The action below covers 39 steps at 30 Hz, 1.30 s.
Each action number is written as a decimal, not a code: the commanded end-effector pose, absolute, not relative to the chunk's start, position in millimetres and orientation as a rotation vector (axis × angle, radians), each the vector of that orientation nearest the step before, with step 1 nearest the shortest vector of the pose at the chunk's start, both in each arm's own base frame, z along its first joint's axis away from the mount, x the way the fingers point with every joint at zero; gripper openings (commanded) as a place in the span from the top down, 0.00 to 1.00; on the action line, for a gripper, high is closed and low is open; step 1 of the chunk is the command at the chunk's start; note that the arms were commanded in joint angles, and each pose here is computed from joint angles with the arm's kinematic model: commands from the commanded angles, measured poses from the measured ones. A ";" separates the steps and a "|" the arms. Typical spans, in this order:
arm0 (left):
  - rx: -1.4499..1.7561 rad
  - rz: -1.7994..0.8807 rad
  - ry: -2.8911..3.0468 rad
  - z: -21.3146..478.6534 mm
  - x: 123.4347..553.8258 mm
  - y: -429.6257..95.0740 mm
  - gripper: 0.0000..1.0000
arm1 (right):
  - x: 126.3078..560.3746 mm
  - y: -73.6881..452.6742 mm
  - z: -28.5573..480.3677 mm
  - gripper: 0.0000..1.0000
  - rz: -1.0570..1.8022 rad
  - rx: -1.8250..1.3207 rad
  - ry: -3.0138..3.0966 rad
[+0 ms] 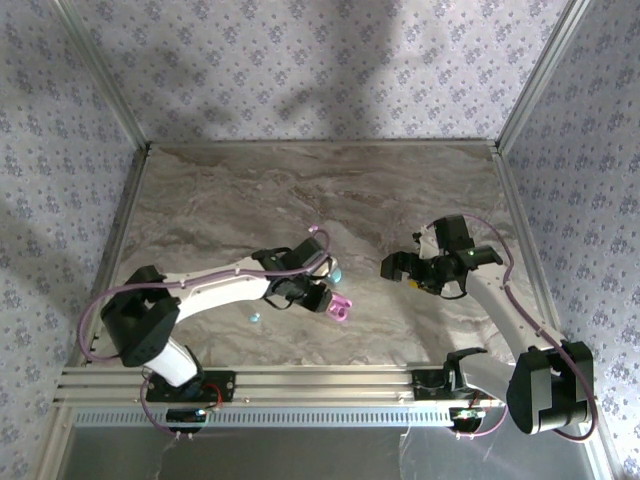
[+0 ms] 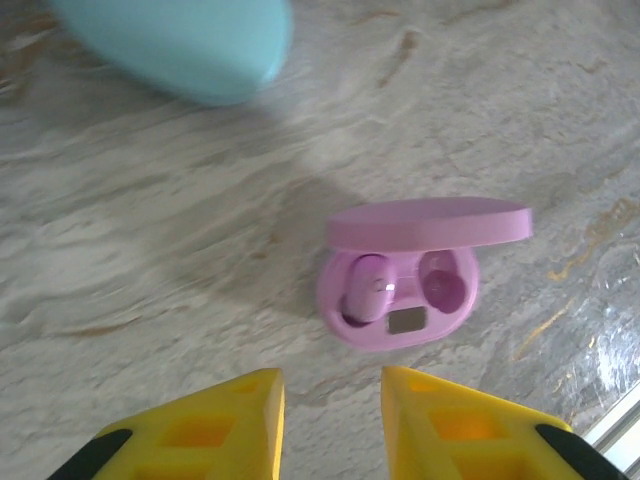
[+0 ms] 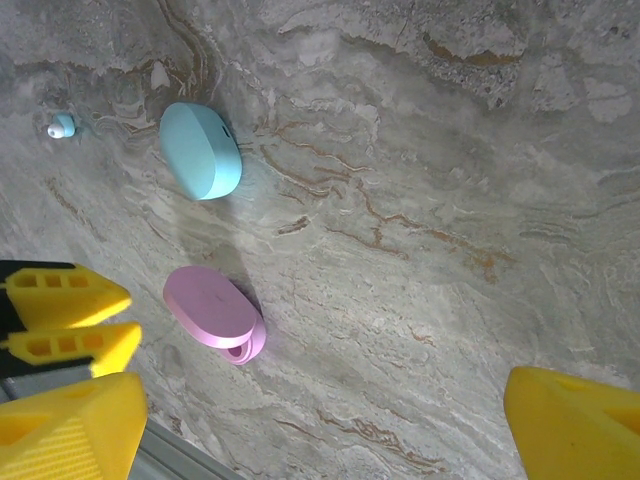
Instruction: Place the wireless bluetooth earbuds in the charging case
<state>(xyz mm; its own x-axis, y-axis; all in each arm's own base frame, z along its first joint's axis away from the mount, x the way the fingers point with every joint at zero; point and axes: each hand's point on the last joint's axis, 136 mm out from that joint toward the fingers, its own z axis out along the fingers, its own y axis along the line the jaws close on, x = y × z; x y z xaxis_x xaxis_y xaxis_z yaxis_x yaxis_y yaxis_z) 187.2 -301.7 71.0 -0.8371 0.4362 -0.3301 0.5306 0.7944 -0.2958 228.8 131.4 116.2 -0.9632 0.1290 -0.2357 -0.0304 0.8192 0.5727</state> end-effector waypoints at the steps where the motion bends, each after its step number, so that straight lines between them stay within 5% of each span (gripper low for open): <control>1: 0.595 -0.653 2.747 76.5 197.1 -293.8 0.71 | 221.7 136.2 112.9 0.06 0.884 0.027 2.751; 12: 0.473 -0.934 2.817 59.7 206.7 -314.0 0.84 | 218.3 136.9 109.8 0.05 0.829 0.012 2.772; 39: 0.399 -0.984 2.921 35.3 177.0 -319.8 0.89 | 215.4 137.5 110.3 0.05 0.820 -0.002 2.775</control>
<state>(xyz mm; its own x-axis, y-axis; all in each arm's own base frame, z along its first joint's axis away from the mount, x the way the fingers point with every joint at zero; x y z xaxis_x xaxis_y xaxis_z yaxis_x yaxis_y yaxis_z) 176.7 -316.7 24.1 -0.9629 0.2560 -0.0852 0.2577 0.7789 -0.5718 222.1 139.0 111.7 -0.9673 0.0811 -0.2403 -0.0655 0.8354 0.5457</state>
